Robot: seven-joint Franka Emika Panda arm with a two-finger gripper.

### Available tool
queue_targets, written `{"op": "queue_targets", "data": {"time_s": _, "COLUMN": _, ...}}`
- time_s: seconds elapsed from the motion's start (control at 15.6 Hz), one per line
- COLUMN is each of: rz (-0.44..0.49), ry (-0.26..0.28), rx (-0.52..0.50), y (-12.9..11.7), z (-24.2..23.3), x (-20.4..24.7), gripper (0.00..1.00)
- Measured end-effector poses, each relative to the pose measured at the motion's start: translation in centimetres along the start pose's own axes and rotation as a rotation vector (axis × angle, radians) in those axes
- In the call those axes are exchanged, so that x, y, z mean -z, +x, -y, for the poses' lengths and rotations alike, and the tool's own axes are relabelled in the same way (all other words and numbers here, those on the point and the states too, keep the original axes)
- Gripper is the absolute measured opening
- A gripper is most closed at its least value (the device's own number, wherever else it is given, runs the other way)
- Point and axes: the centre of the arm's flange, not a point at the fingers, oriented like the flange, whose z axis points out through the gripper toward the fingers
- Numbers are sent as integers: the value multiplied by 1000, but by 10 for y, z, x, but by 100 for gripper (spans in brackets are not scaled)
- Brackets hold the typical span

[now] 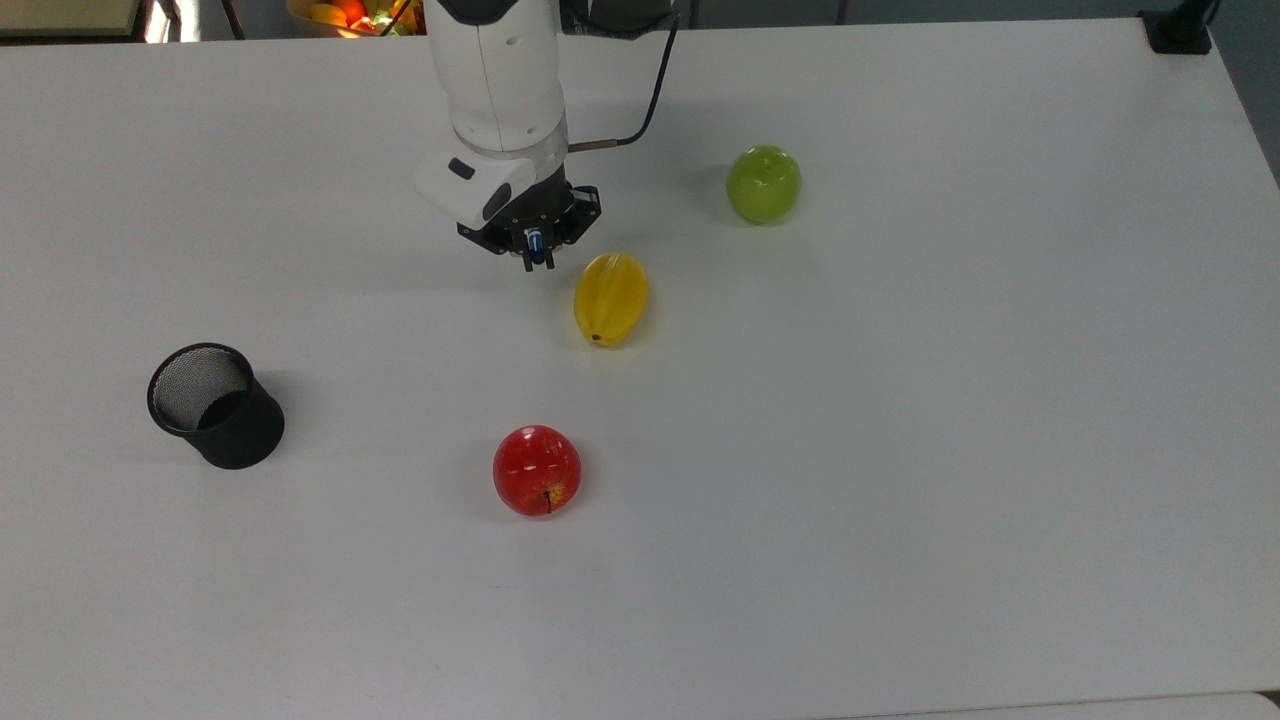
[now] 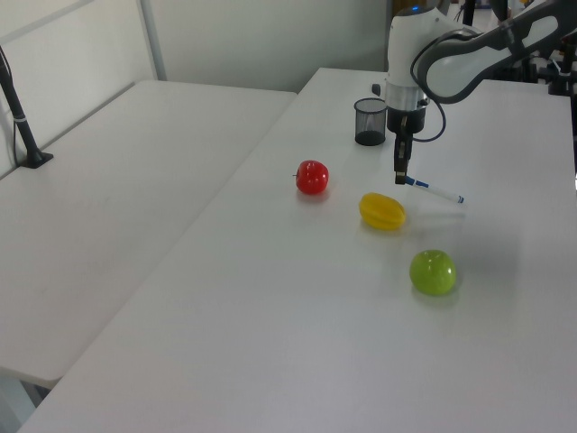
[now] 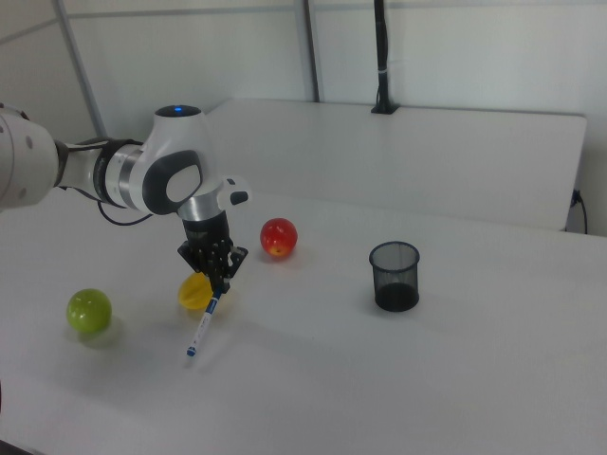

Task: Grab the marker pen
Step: 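Lower the marker onto the table and open the gripper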

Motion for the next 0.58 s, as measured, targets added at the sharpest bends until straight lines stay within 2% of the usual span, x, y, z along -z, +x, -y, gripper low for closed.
{"op": "queue_targets", "data": {"time_s": 0.32, "rz": 61, "ry": 10, "rx": -28, "y": 0, "z": -5, "x": -38, "gripper": 16}}
{"op": "queue_targets", "data": {"time_s": 0.58, "rz": 59, "ry": 10, "rx": -69, "y": 1, "z": -14, "x": -40, "gripper": 18}}
